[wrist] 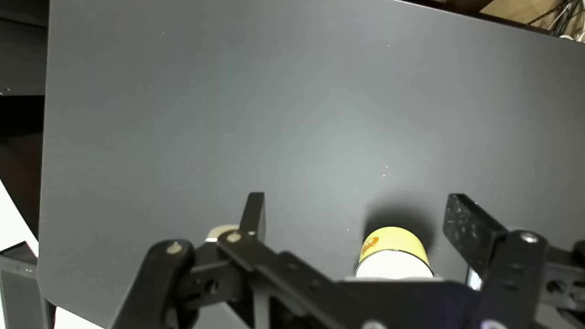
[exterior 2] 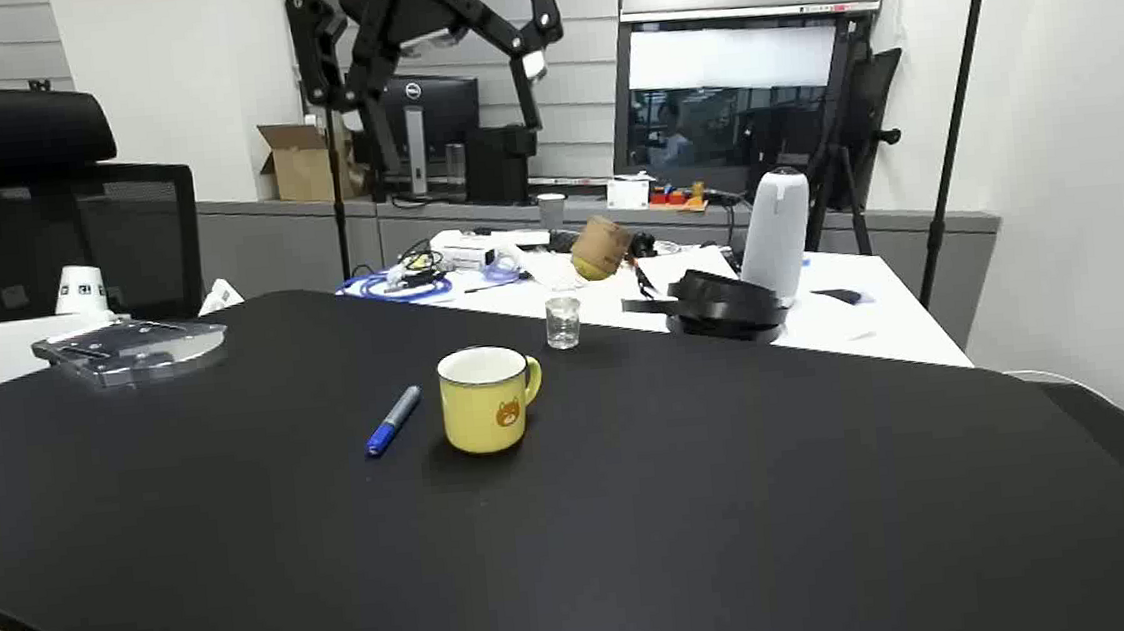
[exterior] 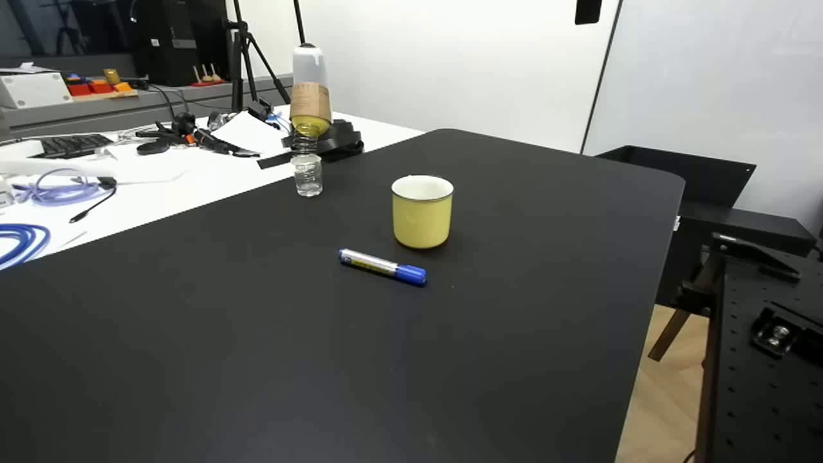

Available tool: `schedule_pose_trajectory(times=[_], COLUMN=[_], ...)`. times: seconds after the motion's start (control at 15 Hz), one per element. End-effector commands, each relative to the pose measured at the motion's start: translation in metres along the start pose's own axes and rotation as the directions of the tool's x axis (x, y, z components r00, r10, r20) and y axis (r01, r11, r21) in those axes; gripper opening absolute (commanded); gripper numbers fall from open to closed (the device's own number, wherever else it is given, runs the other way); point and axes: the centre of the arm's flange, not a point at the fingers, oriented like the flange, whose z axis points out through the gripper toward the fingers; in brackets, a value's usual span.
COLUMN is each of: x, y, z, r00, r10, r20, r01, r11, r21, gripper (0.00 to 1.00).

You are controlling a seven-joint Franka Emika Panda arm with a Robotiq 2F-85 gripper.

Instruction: Put the marker in the mug, put it back on the table, and then put it in the mug again

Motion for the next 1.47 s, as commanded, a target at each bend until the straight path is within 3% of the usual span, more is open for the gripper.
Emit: schedule_pose_trajectory(times=[0.0,0.6,1.0,1.13,1.4], x=[0.000,0.000,0.043,0.065,0.098], y=[0.000,0.000,-0.073,-0.103,-0.152], z=[0.000,0.000,0.039,0.055,0.080], r00=[1.000,1.000,0.997,0.995,0.974], r10=[0.000,0.000,-0.075,-0.008,0.197], r20=[-0.001,-0.001,-0.033,-0.101,-0.115], r01=[0.000,0.000,0.077,0.011,-0.193], r11=[1.000,1.000,0.996,0.999,0.980], r21=[0.000,0.000,0.047,0.036,0.046], gripper=[1.00,1.00,1.00,1.00,1.00])
